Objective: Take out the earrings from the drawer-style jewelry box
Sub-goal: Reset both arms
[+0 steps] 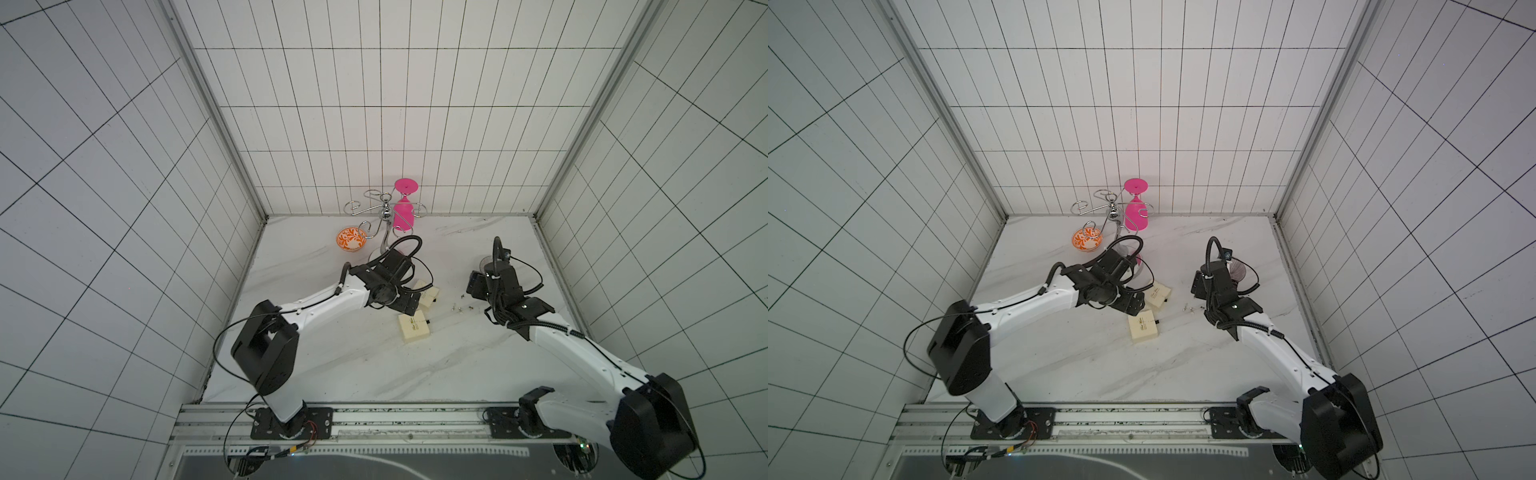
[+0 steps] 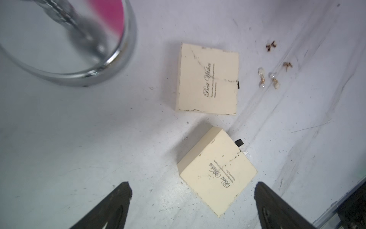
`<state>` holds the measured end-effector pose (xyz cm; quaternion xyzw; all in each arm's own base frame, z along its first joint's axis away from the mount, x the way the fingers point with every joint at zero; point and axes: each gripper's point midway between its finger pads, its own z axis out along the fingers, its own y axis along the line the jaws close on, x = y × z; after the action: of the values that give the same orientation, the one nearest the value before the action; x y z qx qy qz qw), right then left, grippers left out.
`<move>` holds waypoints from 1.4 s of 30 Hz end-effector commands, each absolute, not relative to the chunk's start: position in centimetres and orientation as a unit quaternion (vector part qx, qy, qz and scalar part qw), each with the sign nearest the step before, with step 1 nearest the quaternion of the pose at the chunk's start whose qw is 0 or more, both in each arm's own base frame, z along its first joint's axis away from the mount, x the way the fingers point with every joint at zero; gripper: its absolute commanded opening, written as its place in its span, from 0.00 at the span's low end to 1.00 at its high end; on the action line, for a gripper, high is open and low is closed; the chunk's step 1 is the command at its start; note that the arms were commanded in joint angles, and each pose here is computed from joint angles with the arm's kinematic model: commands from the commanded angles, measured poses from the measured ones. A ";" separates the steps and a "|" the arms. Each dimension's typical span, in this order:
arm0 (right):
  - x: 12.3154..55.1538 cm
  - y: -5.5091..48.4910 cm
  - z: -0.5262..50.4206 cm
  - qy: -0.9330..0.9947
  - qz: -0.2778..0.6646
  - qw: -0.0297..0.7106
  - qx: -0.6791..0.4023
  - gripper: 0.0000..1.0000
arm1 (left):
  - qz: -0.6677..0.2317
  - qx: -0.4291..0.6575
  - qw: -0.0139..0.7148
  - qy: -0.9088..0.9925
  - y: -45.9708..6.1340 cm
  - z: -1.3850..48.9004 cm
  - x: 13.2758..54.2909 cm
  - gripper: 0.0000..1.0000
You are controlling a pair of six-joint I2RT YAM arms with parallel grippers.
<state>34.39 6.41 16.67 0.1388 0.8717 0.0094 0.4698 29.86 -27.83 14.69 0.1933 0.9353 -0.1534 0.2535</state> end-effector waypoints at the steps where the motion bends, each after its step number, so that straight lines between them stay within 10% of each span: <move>1: 33.6 1.5 16.4 0.839 -0.085 0.500 0.197 0.91 | -0.107 0.085 0.417 0.899 -22.6 20.4 32.8 0.97; 7: 34.6 -1.6 18.1 0.785 -0.194 0.560 0.179 0.96 | -0.050 -0.119 0.537 0.833 -9.7 22.9 32.8 0.98; 16: 36.4 -4.6 16.3 0.731 -0.207 0.618 0.200 0.99 | 0.178 -0.202 0.513 0.815 1.4 19.7 33.9 0.98; 42: 37.3 -4.8 13.1 0.738 -0.096 0.661 0.101 1.00 | 0.240 -0.231 0.448 0.830 5.2 10.7 35.9 0.97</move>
<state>37.89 -4.96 13.05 0.1115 0.7423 -0.0963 0.6537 36.25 4.70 12.34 -0.2225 0.8325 0.2232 0.4557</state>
